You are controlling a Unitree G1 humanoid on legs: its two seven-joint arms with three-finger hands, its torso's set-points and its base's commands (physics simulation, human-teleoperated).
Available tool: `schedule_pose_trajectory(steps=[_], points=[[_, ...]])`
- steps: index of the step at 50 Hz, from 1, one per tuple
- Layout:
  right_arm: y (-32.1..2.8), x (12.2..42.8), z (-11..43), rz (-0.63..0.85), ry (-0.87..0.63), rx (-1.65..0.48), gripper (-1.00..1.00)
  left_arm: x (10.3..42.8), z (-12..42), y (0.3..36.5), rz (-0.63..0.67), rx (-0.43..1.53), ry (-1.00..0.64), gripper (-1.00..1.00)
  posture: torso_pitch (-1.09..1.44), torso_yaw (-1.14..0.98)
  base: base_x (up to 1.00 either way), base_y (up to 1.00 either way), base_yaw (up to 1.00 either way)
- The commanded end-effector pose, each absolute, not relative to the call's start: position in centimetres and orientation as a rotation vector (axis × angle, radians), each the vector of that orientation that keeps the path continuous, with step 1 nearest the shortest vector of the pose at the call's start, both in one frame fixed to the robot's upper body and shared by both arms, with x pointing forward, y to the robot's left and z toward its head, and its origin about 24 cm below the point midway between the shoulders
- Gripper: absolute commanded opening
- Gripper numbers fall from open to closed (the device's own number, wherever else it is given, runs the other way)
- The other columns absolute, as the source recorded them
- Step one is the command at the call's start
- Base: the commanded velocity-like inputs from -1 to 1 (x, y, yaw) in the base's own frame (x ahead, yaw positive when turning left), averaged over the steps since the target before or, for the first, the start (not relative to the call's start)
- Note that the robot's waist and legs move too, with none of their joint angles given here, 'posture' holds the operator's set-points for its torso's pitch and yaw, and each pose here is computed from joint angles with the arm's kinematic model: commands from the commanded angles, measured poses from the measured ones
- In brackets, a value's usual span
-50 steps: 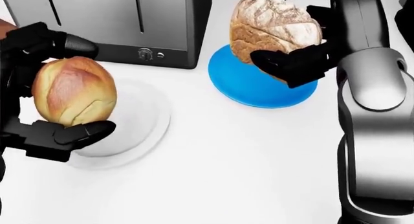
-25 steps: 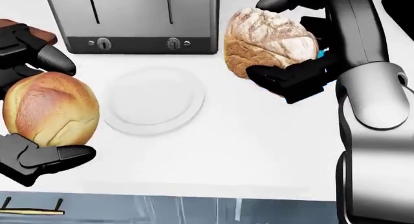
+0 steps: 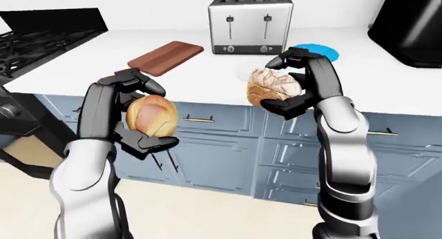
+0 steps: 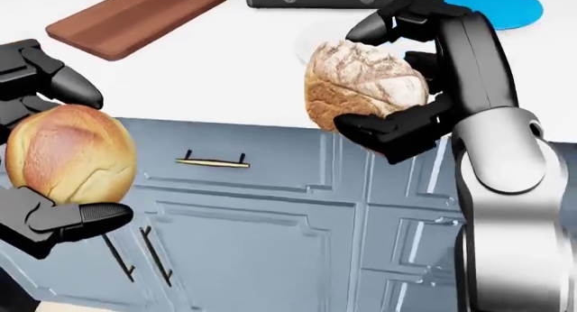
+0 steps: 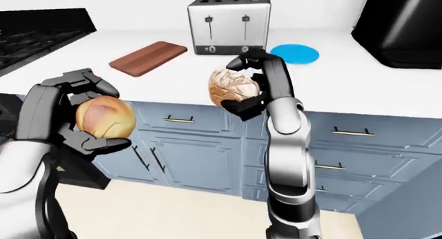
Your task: Place all breads on the cutting board.
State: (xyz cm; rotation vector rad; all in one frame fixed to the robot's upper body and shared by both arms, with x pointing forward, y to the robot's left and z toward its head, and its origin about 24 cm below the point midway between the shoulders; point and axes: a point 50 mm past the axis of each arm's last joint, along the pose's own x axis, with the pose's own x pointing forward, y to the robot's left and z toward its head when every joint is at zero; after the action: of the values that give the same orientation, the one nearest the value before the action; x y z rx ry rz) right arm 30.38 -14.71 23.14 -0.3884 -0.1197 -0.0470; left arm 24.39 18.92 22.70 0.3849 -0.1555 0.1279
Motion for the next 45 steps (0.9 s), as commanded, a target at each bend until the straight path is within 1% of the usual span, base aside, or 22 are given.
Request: schedule_pose_trajectory(steps=[1,10,17,32,45], points=[[-14.6,29.8,25.6,-0.068,-0.247,-0.394,-1.00,24.2,24.2,18.8,0.144,0.395,-0.248,-1.00,0.00,0.00,0.16,0.63,0.00],[-14.4,29.9,25.2,-0.061,-0.245,-0.393,-1.00,25.2,24.3,19.2,0.160,0.357,-0.234,-1.00,0.00,0.00,0.17,0.47,0.00],[-14.5,29.9,25.2,-0.062,-0.248,-0.390,-1.00,25.2,24.4,18.9,0.152,0.360,-0.237,-1.00,0.00,0.00,0.18,0.36,0.00],[-14.9,29.8,25.1,-0.076,-0.251,-0.370,-1.00,25.2,24.1,18.1,0.132,0.370,-0.240,-1.00,0.00,0.00,0.09,0.00,0.00],[-14.9,29.9,24.8,-0.072,-0.250,-0.367,-1.00,25.2,24.0,17.9,0.126,0.368,-0.242,-1.00,0.00,0.00,0.38,0.12,0.00]])
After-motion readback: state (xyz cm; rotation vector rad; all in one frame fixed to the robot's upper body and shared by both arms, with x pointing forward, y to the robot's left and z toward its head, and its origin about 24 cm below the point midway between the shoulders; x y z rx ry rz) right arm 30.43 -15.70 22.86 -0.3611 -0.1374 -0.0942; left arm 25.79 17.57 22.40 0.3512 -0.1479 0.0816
